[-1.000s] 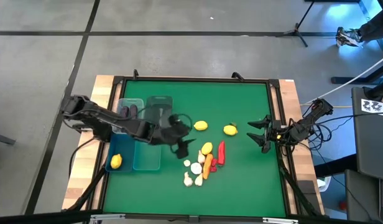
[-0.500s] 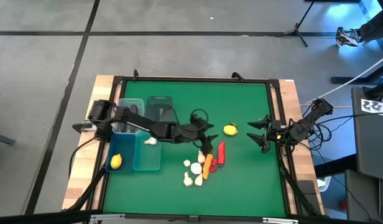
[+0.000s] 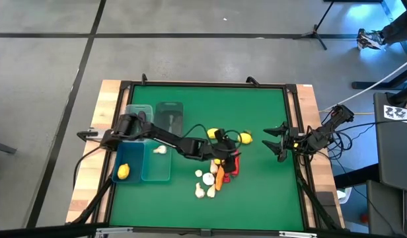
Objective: Sort produce into baskets
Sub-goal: Put the red chili pepper into the black bin
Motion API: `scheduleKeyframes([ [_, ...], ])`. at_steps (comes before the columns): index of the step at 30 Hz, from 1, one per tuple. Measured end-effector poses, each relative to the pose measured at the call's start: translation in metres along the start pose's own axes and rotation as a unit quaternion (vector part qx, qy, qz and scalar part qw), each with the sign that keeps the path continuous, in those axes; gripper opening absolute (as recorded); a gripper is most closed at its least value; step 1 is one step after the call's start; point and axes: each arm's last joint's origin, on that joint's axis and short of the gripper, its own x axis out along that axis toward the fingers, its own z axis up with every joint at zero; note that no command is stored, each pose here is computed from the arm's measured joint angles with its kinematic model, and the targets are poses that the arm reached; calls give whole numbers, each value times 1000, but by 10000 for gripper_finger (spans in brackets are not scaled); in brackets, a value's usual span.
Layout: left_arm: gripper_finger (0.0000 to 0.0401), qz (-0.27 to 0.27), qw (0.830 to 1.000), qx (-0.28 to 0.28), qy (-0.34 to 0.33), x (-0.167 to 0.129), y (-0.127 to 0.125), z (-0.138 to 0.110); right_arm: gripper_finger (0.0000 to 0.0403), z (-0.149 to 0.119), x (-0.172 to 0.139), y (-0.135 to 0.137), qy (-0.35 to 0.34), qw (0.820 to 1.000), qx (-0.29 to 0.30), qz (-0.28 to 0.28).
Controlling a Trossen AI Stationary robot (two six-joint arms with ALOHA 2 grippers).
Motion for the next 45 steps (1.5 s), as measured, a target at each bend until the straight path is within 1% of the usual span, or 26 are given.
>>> scheduleKeyframes([
  [3, 239, 26, 999, -35, 1, 3, 3, 0, 280, 0, 0, 0, 0, 1000, -1, -4],
  [8, 239, 35, 993, -110, 6, 4, 7, 0, 280, 0, 0, -1, -1, 1000, -2, -9],
  [11, 239, 36, 989, -142, 10, 4, 6, -2, 280, 0, 0, -1, -1, 1000, -1, -9],
  [19, 239, 39, 988, -146, 33, 18, -3, -26, 280, 0, 0, -1, -2, 1000, 2, -9],
  [24, 239, 29, 986, -163, 29, 24, -8, -28, 280, 0, 0, -1, -2, 1000, 17, -9],
  [28, 239, 0, 989, -141, 45, 32, -16, -30, 280, 0, 0, 0, -2, 1000, 19, -8],
  [29, 239, -1, 990, -129, 51, 33, -18, -30, 280, 0, 0, 0, -3, 1000, 20, -8],
  [33, 239, 3, 992, -108, 66, 41, -22, -28, 280, 0, 0, 0, -3, 1000, 20, -7],
  [36, 239, 13, 991, -100, 88, 48, -18, -31, 280, 0, 0, 0, -3, 1000, 20, -7],
  [38, 239, 21, 990, -105, 97, 50, -12, -32, 280, 0, 0, 0, -3, 1000, 20, -7],
  [41, 239, 30, 986, -126, 106, 52, -6, -32, 280, 0, 0, 0, -2, 1000, 19, -7],
  [45, 239, -10, 981, -151, 118, 55, -4, -31, 280, 0, 0, 0, -2, 1000, 14, -8],
])
